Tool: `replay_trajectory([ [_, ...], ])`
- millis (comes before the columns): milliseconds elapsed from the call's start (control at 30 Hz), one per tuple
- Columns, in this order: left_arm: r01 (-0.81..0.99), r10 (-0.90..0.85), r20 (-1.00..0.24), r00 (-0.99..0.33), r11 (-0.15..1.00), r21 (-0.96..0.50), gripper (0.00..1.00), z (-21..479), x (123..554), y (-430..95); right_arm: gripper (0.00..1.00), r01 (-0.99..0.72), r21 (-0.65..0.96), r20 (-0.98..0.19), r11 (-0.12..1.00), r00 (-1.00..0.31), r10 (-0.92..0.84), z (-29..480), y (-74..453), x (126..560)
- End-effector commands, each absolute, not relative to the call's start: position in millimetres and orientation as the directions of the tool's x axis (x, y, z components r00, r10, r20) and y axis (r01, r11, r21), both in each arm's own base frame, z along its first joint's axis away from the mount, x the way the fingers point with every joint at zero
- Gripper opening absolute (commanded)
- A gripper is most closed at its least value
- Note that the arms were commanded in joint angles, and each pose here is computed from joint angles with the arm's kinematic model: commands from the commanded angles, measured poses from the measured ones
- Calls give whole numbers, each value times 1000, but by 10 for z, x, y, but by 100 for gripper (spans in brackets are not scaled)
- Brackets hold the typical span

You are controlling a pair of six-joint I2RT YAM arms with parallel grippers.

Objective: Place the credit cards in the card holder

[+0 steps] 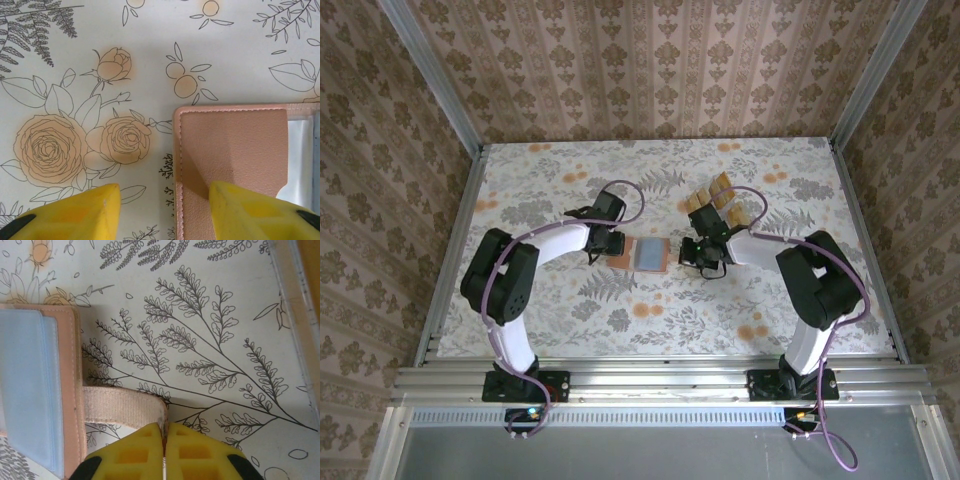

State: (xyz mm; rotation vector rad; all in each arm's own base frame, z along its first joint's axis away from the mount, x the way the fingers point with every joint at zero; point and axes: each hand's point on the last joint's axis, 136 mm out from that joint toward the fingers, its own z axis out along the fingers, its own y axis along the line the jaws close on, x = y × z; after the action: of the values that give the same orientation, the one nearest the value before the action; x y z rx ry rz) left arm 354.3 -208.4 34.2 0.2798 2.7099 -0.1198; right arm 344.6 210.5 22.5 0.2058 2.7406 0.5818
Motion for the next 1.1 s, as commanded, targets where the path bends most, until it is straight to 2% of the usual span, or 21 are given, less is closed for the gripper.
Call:
replay_trajectory([
  [0, 246, 212, -404, -890, 969, -33, 51, 369, 3529, -2129, 18, 59, 436, -309, 898, -928, 211, 392, 2140, 3447],
  [200, 253, 216, -413, -885, 967, -37, 51, 408, 3502, -2119, 42, 9, 435, -389, 901, -900, 197, 879, 2122, 3532],
  [300, 256, 216, -425, -879, 966, -38, 51, 458, 3508, -2118, 49, -17, 454, -428, 891, -881, 202, 1149, 2148, 3572],
  [467, 262, 215, -444, -870, 964, -46, 52, 545, 3506, -2118, 49, -90, 492, -442, 866, -882, 160, 1413, 2381, 3547],
  [600, 262, 212, -452, -866, 964, -50, 52, 596, 3479, -2100, 48, -129, 494, -436, 860, -893, 117, 1406, 2600, 3532],
  [1067, 230, 176, -430, -886, 970, -76, 52, 455, 3253, -2005, 39, -76, 482, -327, 873, -940, 99, 665, 2828, 3729],
])
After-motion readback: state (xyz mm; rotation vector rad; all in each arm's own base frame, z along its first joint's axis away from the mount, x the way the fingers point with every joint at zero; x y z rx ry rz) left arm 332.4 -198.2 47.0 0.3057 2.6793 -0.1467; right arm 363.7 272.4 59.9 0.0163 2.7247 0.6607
